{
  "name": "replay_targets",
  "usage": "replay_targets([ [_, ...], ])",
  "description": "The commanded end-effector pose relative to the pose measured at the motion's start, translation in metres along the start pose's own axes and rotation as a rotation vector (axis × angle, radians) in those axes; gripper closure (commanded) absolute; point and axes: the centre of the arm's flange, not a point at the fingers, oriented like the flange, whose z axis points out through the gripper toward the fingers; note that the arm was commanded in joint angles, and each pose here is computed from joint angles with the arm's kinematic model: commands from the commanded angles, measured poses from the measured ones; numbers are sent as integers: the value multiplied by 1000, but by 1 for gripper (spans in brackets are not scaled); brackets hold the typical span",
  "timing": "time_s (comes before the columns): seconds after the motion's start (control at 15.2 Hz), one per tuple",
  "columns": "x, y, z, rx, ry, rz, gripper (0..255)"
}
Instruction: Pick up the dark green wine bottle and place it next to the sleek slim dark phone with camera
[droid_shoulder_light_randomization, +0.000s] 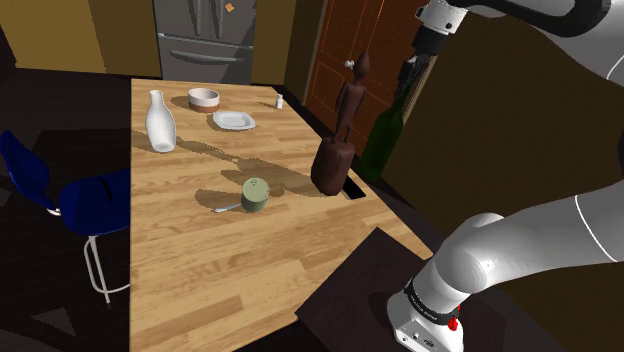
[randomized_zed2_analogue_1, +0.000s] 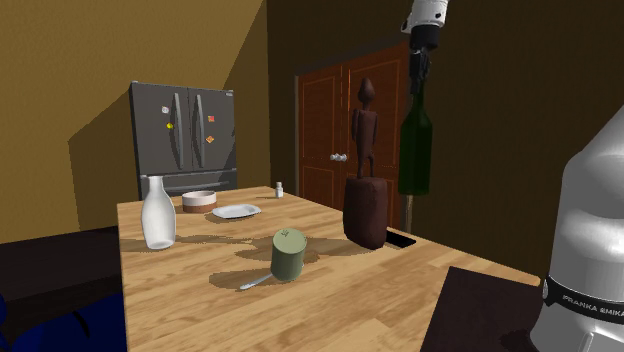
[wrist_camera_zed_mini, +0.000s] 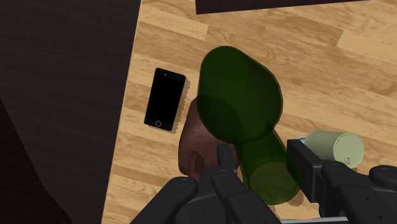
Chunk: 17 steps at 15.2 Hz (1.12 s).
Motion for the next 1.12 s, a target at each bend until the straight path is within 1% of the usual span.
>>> replay_targets([
  [0.0, -1, 0, 11, 0, 1, 0, 255],
  [1.06, -10, -4, 95, 0, 1, 0, 255],
])
